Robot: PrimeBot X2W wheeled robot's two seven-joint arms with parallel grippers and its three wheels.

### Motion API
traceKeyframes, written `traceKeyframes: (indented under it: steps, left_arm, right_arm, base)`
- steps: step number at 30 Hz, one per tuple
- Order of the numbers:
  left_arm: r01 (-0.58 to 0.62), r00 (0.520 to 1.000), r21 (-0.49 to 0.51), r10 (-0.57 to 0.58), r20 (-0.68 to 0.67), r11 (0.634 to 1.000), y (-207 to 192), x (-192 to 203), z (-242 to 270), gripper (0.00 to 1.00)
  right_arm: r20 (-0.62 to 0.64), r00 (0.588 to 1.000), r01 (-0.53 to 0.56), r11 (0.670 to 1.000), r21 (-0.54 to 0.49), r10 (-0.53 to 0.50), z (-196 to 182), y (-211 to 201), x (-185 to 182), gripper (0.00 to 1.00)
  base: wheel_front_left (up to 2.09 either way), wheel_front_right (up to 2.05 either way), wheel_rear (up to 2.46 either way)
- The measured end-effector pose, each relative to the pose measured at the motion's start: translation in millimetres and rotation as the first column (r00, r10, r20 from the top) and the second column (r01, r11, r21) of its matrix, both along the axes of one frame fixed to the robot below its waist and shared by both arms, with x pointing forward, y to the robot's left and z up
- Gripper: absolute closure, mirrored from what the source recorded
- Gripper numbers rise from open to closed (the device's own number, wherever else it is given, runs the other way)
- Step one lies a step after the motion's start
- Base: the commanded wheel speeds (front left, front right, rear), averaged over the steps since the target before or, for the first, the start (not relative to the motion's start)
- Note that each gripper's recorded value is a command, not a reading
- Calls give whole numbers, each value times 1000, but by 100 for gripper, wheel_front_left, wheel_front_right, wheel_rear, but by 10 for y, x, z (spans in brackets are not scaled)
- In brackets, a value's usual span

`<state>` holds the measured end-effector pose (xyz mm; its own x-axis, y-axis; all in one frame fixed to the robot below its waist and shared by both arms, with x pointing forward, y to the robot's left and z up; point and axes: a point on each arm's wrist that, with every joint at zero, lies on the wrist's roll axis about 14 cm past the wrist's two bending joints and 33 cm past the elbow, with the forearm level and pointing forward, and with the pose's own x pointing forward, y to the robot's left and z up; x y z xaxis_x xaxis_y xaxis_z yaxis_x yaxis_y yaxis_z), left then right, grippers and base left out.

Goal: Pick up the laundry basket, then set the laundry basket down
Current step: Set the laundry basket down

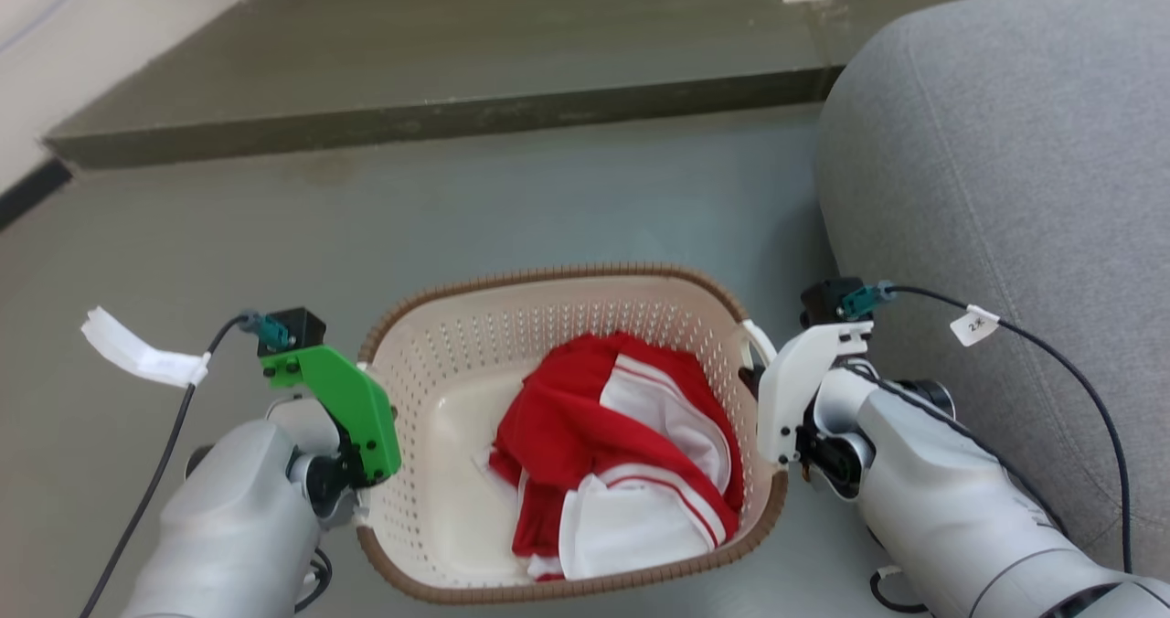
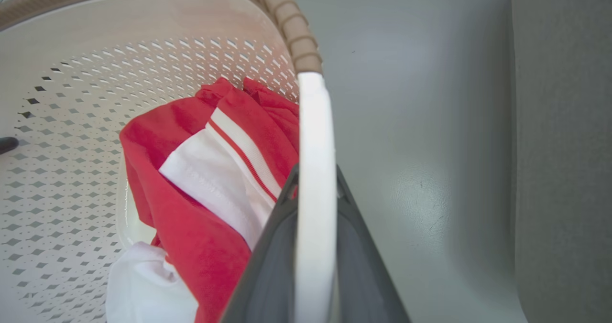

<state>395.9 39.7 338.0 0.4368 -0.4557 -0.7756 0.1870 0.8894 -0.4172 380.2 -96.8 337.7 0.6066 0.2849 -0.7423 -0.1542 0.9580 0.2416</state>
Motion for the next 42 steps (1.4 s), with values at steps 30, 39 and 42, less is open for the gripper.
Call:
traceKeyframes:
  steps: [30, 39, 42]
  left_arm:
    - [-28, 1000, 7, 28, 5, 1000, -25, 555, -924, 100]
    - [-41, 999, 4, 41, 27, 999, -30, 801, -1218, 100]
    - [-37, 999, 1, 37, 27, 999, -46, 878, -1320, 100]
  right_arm:
    - [-18, 1000, -12, 999, -42, 11, -919, -31, 574, 100]
    - [14, 1000, 3, 999, -50, -3, -1208, -56, 853, 100]
    - [14, 1000, 18, 999, -51, -18, -1328, -76, 913, 100]
  base:
    - [0, 0, 0]
    - [0, 0, 0]
    - [0, 0, 0]
